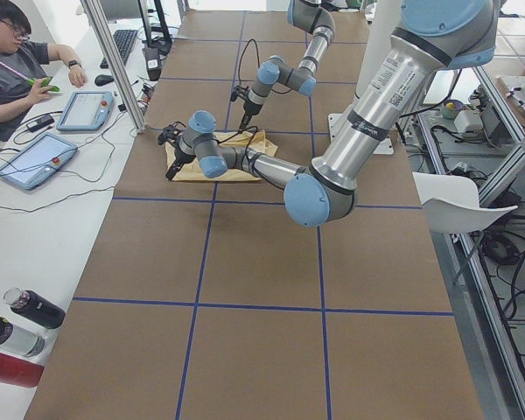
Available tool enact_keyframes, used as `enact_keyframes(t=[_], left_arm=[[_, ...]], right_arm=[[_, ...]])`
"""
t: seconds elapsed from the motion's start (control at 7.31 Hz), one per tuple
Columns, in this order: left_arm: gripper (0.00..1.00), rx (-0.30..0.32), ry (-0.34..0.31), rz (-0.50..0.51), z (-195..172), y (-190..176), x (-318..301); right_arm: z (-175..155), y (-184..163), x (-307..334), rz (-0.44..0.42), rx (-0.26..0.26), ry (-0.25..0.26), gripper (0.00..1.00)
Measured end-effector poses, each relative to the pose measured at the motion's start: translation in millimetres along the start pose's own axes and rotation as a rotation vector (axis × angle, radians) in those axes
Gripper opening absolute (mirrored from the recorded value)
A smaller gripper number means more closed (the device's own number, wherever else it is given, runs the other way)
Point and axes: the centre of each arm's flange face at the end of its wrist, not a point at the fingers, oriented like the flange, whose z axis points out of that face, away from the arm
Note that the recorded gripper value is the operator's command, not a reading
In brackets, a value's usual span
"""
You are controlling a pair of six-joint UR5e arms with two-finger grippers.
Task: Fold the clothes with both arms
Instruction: 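Lower the right gripper to the shirt's side edge and grasp it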
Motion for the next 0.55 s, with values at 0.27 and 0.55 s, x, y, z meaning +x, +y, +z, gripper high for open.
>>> enact_keyframes(t=[0.27, 0.55], left_arm=[[1.0, 0.001, 0.001, 0.0, -0.2, -0.1, 0.4], [1.0, 0.002, 0.003, 0.0, -1.4, -0.8, 1.5]], right_arm=[[0.2, 0.1, -0.4, 0.002, 0.0, 0.001, 0.28], [1.3, 1.6, -0.4, 0.01, -0.001, 0.002, 0.08]])
